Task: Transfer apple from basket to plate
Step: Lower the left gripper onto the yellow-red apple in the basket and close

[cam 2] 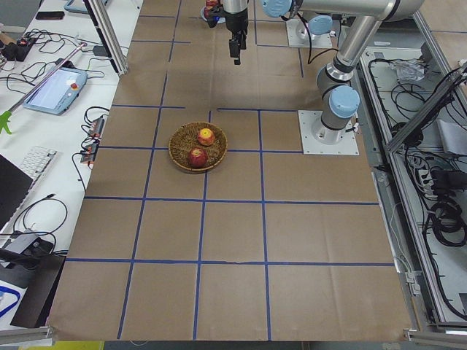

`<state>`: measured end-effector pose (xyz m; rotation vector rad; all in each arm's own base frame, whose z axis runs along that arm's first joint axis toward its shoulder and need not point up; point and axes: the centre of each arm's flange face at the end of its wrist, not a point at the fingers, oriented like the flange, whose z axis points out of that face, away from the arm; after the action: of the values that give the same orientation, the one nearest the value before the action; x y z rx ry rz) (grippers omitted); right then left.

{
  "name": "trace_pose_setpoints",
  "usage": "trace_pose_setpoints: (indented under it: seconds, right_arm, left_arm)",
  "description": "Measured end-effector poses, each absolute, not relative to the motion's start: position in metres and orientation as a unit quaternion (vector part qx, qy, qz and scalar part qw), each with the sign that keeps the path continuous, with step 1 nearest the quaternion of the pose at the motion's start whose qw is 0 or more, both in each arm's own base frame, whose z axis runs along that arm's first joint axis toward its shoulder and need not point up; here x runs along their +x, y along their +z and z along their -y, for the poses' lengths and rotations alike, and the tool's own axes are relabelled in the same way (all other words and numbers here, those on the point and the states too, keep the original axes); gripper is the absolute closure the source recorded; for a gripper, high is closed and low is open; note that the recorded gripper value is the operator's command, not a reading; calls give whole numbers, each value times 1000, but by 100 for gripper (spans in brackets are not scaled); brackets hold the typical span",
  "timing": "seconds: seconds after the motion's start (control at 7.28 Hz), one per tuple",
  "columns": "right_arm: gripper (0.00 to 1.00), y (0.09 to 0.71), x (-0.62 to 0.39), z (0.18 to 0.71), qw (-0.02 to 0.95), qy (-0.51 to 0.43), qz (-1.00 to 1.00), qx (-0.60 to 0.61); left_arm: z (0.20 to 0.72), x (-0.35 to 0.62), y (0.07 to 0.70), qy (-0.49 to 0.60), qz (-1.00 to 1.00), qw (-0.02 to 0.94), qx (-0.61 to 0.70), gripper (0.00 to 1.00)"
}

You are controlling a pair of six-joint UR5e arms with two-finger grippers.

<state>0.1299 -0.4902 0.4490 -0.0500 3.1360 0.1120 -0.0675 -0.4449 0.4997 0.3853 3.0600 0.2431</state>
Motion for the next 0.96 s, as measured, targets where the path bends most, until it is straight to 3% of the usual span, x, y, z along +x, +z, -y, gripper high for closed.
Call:
trace_pose_setpoints:
  seconds: [0.41, 0.82, 0.96]
  right_arm:
    - [0, 449, 130, 490, 2, 36, -999, -16]
    - [0, 449, 130, 490, 2, 35, -999, -15]
    - [0, 449, 130, 490, 2, 35, -999, -15]
  left_arm:
    - [453, -7, 452, 94, -991, 5, 99, 2]
    - [507, 30, 386, 42, -985, -29, 164, 7]
    - [525, 42, 363, 35, -980, -34, 195, 5]
